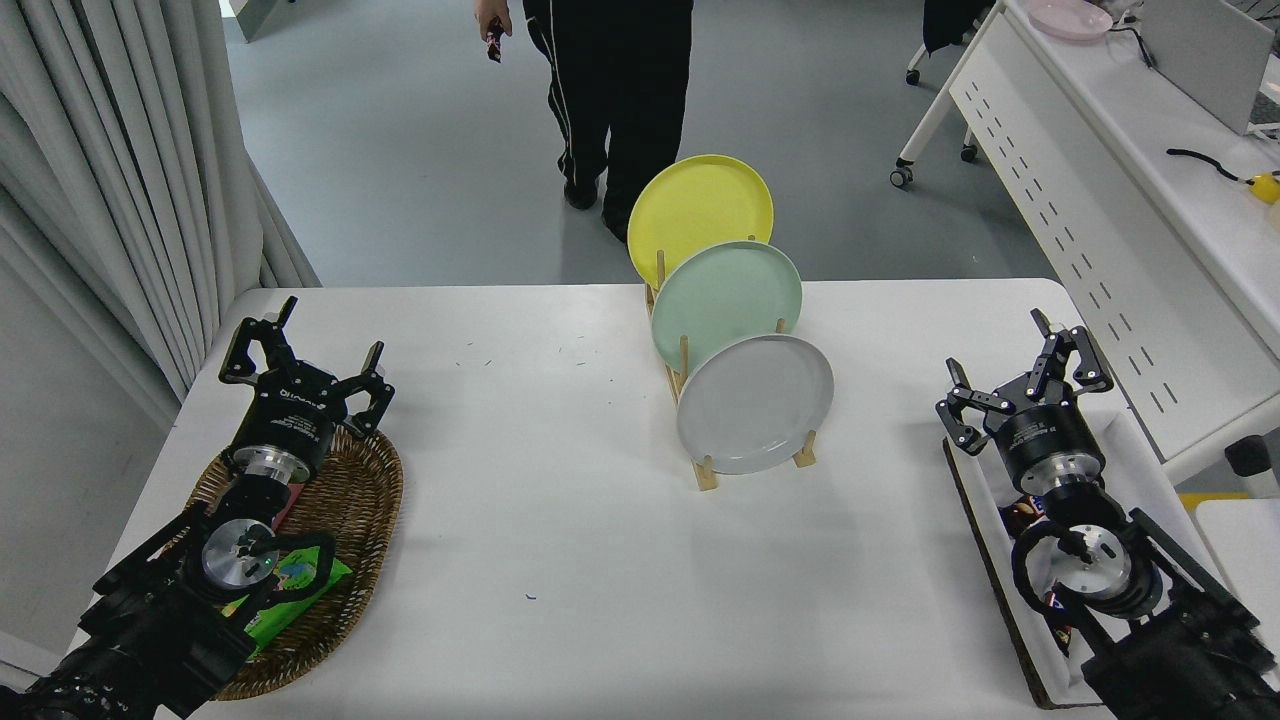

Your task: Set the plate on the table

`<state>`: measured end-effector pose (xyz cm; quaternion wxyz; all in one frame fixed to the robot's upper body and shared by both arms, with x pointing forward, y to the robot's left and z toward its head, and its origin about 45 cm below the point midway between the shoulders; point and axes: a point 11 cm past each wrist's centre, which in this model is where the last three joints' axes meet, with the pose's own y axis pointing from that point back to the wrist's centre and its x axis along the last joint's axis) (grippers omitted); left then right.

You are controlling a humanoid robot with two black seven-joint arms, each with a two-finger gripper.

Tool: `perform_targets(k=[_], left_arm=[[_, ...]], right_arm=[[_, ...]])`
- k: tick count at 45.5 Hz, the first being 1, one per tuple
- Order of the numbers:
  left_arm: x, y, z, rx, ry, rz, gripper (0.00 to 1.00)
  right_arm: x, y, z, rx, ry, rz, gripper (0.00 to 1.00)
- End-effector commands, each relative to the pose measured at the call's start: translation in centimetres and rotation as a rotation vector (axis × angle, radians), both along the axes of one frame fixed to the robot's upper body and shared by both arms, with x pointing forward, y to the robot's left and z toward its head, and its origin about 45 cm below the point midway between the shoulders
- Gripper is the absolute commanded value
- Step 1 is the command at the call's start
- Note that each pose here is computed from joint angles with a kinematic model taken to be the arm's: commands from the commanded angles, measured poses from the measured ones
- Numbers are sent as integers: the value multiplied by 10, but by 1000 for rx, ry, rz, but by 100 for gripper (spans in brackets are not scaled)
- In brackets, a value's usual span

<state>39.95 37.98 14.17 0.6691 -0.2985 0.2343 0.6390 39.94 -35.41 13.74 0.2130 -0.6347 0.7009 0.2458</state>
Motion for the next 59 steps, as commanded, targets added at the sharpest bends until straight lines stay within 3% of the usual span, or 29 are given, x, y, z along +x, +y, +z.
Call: perform_targets(k=[1,24,40,46,59], left_arm=[[0,0,0,0,0,0,100],[0,0,0,0,0,0,100],[0,0,0,0,0,0,100],[0,0,0,0,0,0,100],[0,0,0,0,0,0,100]], right_arm=[[0,0,0,1,1,0,100],[-3,0,-16,7,45,-25,100],[19,4,2,-36,35,-16,100],[28,22,3,-178,102,78,100],[28,22,-1,-234,250,182,100]])
